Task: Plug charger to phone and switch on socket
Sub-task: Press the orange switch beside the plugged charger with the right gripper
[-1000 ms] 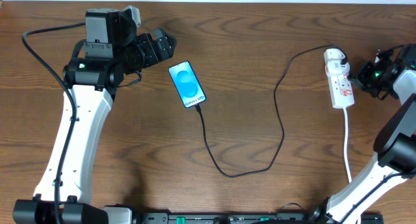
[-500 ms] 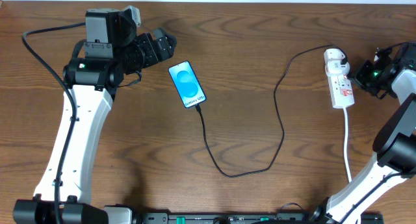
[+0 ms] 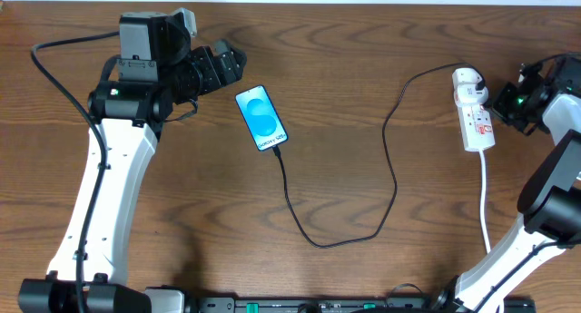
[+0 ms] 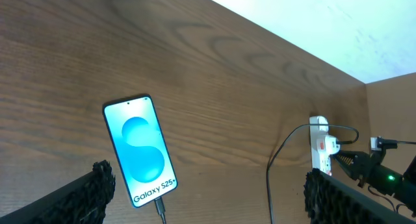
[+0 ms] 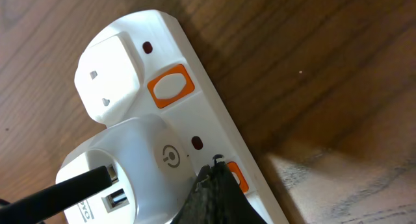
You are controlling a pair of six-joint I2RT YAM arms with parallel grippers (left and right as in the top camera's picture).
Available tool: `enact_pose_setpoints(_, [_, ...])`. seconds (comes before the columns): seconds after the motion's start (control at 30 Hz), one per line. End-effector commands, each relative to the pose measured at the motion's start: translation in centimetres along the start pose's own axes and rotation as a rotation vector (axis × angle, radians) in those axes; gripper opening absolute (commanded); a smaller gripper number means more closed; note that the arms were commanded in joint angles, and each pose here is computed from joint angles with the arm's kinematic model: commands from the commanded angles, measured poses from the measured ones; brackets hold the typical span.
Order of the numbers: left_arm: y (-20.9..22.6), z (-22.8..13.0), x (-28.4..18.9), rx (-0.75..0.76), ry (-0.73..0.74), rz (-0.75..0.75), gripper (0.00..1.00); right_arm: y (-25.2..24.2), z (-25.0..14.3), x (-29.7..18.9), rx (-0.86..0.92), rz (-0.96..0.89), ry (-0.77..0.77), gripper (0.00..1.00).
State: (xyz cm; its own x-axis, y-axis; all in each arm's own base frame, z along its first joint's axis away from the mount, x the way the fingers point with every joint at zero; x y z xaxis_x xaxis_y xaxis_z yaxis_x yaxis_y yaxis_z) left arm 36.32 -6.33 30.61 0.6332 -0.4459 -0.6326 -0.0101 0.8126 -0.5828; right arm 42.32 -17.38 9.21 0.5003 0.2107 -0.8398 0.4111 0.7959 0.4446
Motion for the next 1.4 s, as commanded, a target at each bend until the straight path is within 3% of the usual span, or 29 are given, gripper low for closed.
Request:
enact_pose_setpoints(0.0, [0.1,0.1,-0.2,-0.003,-0.006,0.007,0.95,1.7,-2.4,1.9,-0.024,0.042,0.103,0.01])
enact_pose_setpoints(0.73, [0.1,0.1,-0.2,-0.003,-0.006,0.007,0.95,0.9,-3.4,2.1,-0.052,-0.027,0.142,0.01])
enact_pose_setpoints(1.17, [0.1,0.1,-0.2,-0.003,-0.006,0.007,0.95,-0.9,0.5,-3.5,0.005,-0.012,-0.039,0.01])
enact_pose_setpoints(1.37, [0.1,0.1,-0.2,-0.003,-0.006,0.007,0.95,-1.3,0.7,-4.1,0.012,-0.015,-0.052,0.01])
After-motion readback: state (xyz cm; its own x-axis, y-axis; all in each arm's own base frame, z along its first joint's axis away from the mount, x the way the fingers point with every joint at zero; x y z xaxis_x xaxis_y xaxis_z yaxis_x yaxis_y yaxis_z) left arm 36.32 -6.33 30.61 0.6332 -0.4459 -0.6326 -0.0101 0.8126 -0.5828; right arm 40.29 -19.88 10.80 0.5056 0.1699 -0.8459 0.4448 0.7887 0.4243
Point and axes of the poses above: each gripper's point midway between its finger pads, its own x axis out along the fingers, its own y axis along the line the jaws close on, z = x × y, the point moved 8 cm from there along -x, back along the fingers
